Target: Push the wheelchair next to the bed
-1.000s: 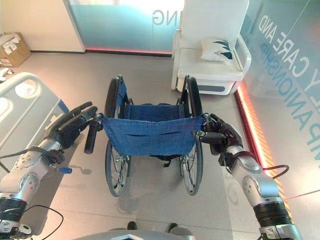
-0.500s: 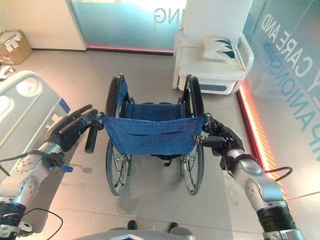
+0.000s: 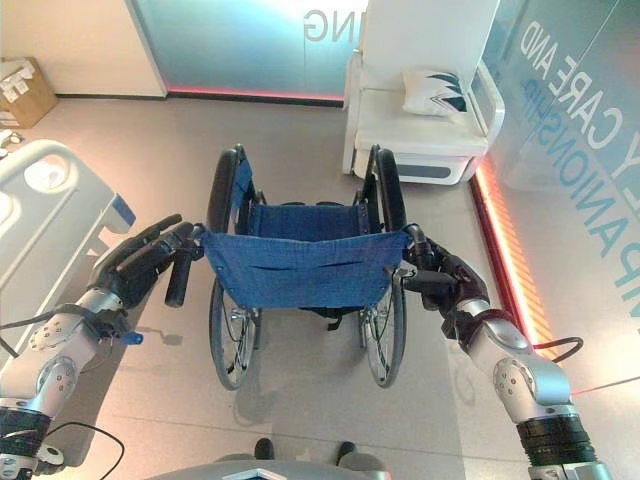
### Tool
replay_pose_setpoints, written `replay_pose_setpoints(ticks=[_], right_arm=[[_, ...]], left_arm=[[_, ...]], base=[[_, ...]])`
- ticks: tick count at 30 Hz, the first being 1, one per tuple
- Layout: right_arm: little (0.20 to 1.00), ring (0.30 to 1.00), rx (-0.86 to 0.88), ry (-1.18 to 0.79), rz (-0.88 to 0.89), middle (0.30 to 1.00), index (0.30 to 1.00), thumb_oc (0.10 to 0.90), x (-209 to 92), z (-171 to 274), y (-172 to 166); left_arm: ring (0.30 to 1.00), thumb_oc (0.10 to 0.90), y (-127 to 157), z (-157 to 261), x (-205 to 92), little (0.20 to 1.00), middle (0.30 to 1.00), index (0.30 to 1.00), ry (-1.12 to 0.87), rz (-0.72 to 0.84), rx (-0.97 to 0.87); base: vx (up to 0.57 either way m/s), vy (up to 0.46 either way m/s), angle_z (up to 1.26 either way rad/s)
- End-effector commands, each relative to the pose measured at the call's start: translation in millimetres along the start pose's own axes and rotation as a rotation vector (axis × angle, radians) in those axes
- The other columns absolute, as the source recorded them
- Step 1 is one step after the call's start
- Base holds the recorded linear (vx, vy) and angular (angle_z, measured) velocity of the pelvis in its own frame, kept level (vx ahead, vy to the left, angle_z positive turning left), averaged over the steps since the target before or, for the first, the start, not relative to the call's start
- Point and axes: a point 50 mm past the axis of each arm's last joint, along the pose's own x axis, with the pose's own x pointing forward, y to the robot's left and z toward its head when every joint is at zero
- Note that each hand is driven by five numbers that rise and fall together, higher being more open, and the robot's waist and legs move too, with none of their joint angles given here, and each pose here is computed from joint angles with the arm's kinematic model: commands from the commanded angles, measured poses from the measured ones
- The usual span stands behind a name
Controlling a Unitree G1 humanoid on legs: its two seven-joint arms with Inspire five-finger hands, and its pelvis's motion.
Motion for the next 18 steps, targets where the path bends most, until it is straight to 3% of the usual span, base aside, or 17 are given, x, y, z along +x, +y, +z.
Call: replay_pose_setpoints(ticks=[1, 18], right_arm=[[0.9, 0.9, -0.099, -0.241, 0.107, 0.9, 0.9, 0.8, -7.5, 59.3, 8.7], [0.9, 0.9, -0.087, -0.304, 0.353, 0.9, 0.9, 0.8, -11.0, 60.6, 27.6]], left_arm=[[0.9, 0.8, 0.4, 52.3, 4.8, 0.9, 0.9, 0.9, -0.207, -0.039, 0.052], [0.9, 0.8, 1.6, 44.0, 5.2, 0.9, 0.9, 0.9, -0.183, -0.054, 0.044]], base=[[0.0, 0.0, 0.0], [0.0, -0.001, 0.0]])
